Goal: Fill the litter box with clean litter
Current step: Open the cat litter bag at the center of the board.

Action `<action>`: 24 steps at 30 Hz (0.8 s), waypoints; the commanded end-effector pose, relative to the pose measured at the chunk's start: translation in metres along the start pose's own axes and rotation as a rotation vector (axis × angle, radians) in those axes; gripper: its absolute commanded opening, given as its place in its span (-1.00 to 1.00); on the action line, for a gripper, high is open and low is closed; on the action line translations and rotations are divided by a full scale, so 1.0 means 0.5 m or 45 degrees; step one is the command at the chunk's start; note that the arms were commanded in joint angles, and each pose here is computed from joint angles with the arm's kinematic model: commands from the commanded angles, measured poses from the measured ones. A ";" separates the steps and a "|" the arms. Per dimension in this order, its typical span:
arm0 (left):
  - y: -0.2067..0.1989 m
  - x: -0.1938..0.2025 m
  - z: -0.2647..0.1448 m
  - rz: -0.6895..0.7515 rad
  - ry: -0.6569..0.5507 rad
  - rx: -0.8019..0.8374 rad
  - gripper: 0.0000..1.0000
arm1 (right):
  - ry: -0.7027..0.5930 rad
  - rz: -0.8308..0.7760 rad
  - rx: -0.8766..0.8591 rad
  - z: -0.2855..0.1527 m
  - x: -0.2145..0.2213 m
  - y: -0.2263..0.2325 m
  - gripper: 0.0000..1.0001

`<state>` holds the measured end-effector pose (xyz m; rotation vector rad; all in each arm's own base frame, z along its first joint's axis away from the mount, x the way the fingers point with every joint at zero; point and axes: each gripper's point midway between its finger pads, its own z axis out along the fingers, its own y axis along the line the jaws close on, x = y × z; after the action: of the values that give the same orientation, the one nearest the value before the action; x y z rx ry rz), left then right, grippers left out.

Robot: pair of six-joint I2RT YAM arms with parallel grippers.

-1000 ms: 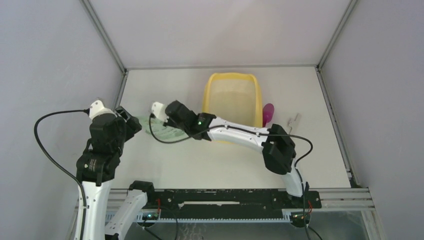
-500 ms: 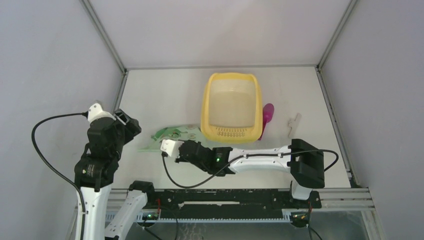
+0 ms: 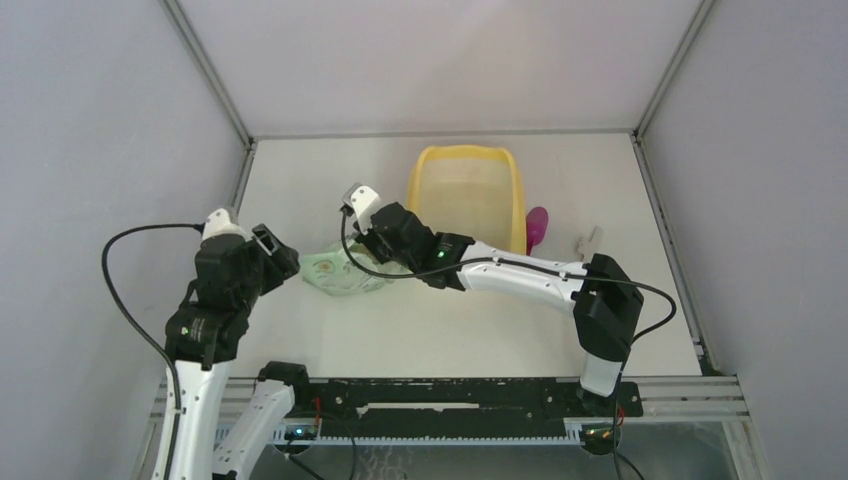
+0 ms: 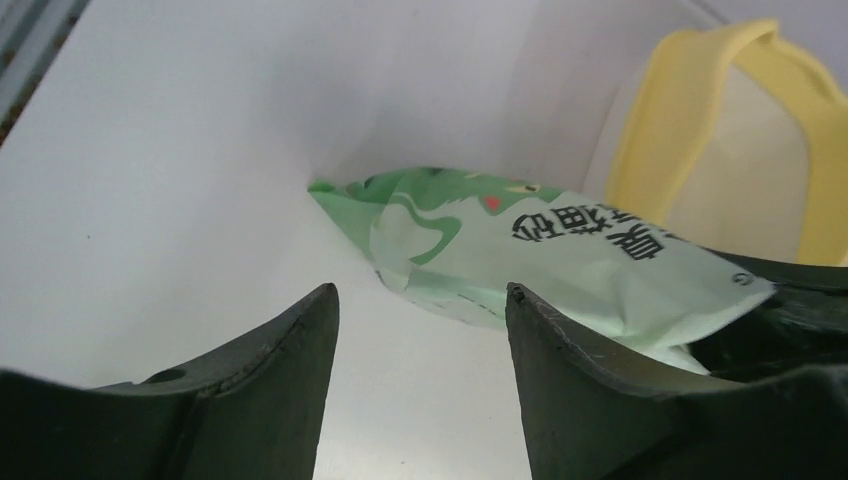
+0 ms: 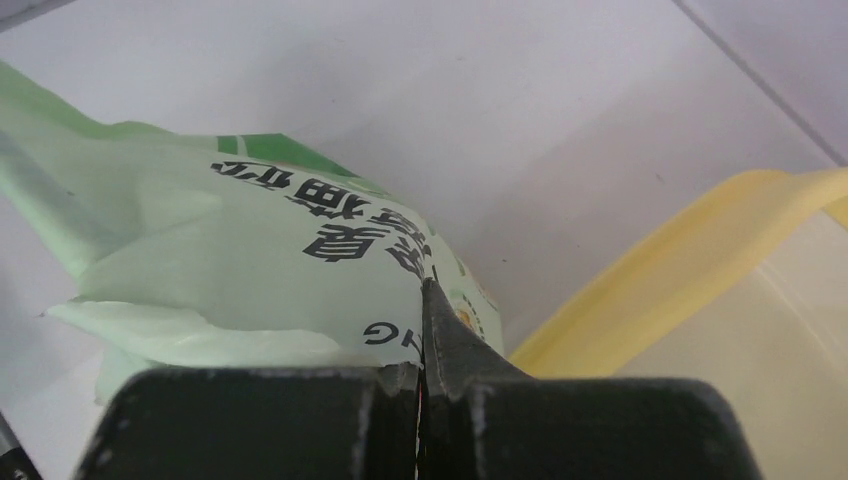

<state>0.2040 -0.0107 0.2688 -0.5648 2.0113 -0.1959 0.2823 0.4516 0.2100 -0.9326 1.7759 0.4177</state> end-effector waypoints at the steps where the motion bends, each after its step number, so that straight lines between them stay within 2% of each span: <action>1: 0.004 0.044 0.036 0.008 0.090 -0.015 0.34 | -0.143 0.058 -0.158 -0.022 -0.079 0.045 -1.00; 6: 0.008 0.052 0.077 0.016 0.112 -0.065 0.36 | -0.145 0.055 -0.206 -0.030 -0.062 0.045 -1.00; 13: 0.002 0.052 0.090 0.009 0.127 -0.065 0.37 | -0.197 0.054 -0.177 -0.022 -0.098 0.031 -1.00; 18: -0.025 0.068 0.084 -0.040 0.183 0.023 0.59 | -0.202 0.034 -0.161 -0.016 -0.104 0.033 -1.00; 24: -0.052 0.100 0.081 -0.132 0.315 0.073 0.61 | -0.144 -0.034 -0.123 -0.015 -0.075 0.040 -1.00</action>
<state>0.2263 -0.0328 0.2212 -0.6041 2.1750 -0.2696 0.2696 0.4601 0.2057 -1.0160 1.7551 0.5159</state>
